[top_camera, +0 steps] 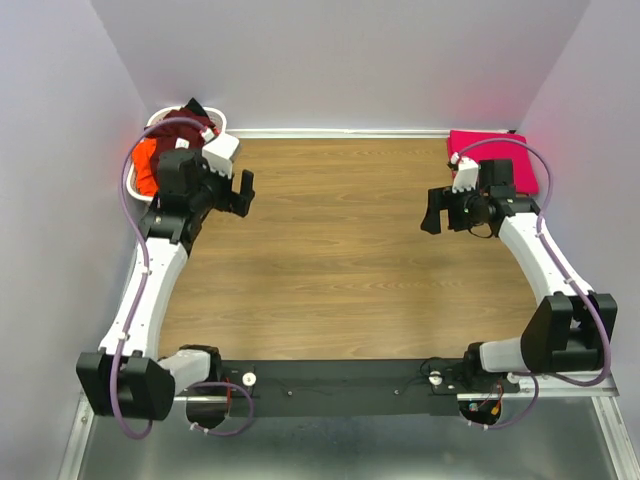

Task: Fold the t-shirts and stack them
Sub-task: Grab the tshirt from the pile

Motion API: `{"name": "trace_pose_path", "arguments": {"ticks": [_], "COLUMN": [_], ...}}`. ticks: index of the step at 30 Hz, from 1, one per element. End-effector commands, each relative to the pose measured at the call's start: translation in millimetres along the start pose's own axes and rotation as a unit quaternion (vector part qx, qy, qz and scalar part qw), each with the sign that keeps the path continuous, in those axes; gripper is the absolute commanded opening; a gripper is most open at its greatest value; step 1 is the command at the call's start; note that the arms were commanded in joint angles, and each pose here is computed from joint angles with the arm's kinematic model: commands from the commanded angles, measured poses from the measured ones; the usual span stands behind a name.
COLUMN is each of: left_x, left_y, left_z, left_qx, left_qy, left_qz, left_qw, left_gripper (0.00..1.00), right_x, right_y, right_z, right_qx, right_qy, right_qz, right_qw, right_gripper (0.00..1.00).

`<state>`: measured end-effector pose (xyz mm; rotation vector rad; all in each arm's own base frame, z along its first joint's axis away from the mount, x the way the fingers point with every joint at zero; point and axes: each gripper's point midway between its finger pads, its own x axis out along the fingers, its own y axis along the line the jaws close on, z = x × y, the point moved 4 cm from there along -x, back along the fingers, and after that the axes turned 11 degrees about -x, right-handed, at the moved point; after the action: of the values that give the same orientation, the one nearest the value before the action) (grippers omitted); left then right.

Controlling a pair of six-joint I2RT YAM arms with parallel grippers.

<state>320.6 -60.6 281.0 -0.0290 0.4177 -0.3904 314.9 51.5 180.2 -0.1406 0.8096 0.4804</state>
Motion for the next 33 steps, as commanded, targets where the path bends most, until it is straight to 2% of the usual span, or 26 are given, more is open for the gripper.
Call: {"name": "trace_pose_path", "arguments": {"ticks": [1, 3, 4, 5, 7, 13, 16, 19, 22, 27, 33], "left_x": [8, 13, 9, 23, 39, 66, 79, 81, 99, 117, 139], "left_y": [8, 7, 7, 17, 35, 136, 187, 227, 261, 286, 294], "left_z": [43, 56, 84, 80, 105, 135, 132, 125, 90, 39, -21], "left_qx": [-0.013, -0.015, -0.007, -0.018, -0.022, -0.051, -0.066, -0.079, -0.100, -0.102, -0.117], "left_qy": [-0.012, -0.006, -0.030, -0.003, -0.007, -0.004, -0.001, -0.003, 0.029, 0.084, 0.145], "left_qz": [0.014, -0.004, -0.005, -0.009, -0.002, 0.067, 0.116, 0.146, 0.177, 0.222, 0.220], "left_qw": [1.000, 1.000, 1.000, 1.000, 1.000, 0.996, 0.991, 0.986, 0.979, 0.966, 0.958], "left_gripper": [0.98, 0.98, 0.98, 0.98, 0.98, 0.98, 0.98, 0.96, 0.94, 0.98, 0.98], "right_x": [5, 6, 6, 7, 9, 11, 12, 11, 11, 13, 17], "right_y": [-3, -2, -3, -3, -4, -1, -1, 1, 4, 4, 4], "right_z": [1, 2, 2, 2, 0, -4, -5, -8, -11, -13, -16], "right_qx": [0.008, 0.011, 0.012, 0.015, 0.018, 0.020, 0.019, 0.021, 0.021, 0.022, 0.025], "right_qy": [0.003, 0.002, 0.003, 0.005, 0.010, 0.014, 0.016, 0.016, 0.018, 0.021, 0.029], "right_qz": [-0.003, 0.000, -0.002, -0.003, -0.004, 0.006, 0.006, 0.009, 0.017, 0.020, 0.024], "right_qw": [1.000, 1.000, 1.000, 1.000, 1.000, 1.000, 1.000, 1.000, 0.999, 0.999, 0.999], "right_gripper": [1.00, 1.00, 1.00, 1.00, 1.00, 1.00, 1.00, 1.00, 1.00, 1.00, 1.00]}}
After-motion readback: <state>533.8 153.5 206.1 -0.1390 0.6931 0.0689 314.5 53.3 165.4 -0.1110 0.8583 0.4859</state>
